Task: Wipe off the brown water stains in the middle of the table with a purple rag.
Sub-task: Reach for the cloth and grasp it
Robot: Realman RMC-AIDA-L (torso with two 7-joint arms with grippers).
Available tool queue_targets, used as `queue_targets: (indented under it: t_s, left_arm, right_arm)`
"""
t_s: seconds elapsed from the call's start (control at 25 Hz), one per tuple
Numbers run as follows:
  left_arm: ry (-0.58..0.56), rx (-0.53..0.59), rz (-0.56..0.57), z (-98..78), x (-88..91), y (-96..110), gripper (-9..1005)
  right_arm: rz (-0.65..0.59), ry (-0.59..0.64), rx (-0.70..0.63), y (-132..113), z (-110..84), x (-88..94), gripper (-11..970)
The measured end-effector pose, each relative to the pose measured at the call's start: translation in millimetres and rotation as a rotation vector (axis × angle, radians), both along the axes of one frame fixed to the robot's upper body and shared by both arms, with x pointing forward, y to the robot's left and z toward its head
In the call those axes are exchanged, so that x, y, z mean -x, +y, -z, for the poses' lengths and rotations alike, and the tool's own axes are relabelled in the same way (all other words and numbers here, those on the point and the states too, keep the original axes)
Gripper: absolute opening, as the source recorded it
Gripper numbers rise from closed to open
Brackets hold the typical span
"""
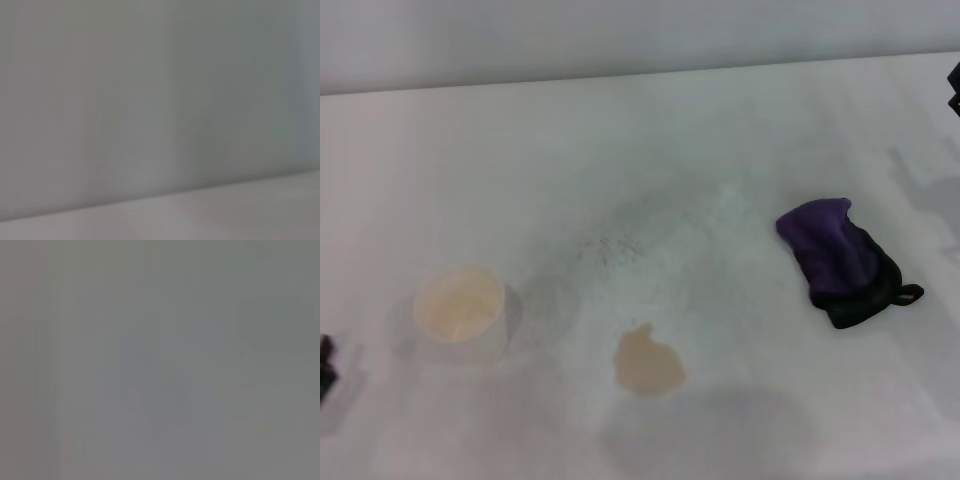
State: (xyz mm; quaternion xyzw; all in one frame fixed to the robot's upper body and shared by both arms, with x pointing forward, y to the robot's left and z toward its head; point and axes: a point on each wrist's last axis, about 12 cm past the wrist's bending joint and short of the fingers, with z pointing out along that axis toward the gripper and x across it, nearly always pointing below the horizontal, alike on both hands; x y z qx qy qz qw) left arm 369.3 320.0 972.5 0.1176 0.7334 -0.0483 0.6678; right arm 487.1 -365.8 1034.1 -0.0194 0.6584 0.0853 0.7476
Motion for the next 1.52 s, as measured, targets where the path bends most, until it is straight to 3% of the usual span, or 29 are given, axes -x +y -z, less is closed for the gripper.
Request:
queue_targets:
  t_s: [0.16, 0.4, 0.68, 0.92, 1.24, 1.52]
  left_arm:
    - [-0.021, 0.046, -0.064, -6.9, -6.7, 19, 876]
    - [-0.035, 0.038, -0.055, -20.0, -28.7, 45, 876]
    - [-0.087, -0.029, -0.050, -36.1, -57.4, 58, 876]
    - [-0.132, -0.027, -0.076, -43.1, -67.8, 60, 876]
    - [-0.163, -0.020, -0.089, -48.8, -77.7, 60, 876]
    - [-0.181, -0.008, -0.087, -55.3, -86.6, 63, 875]
  right_arm:
    - [0.001, 0.062, -0.116, -5, 2.7, -4.7, 851]
    - [-0.062, 0.173, -0.252, -21, -7.7, -22.0, 851]
    - [-0.218, 0.379, -0.258, -43, -50.9, -47.8, 850]
    - [-0.286, 0.552, -0.190, -51, -101.7, -57.4, 850]
    - [-0.278, 0.812, -0.020, -26, -157.6, -67.7, 849]
    - [-0.245, 0.997, 0.153, 17, -172.5, -90.6, 849]
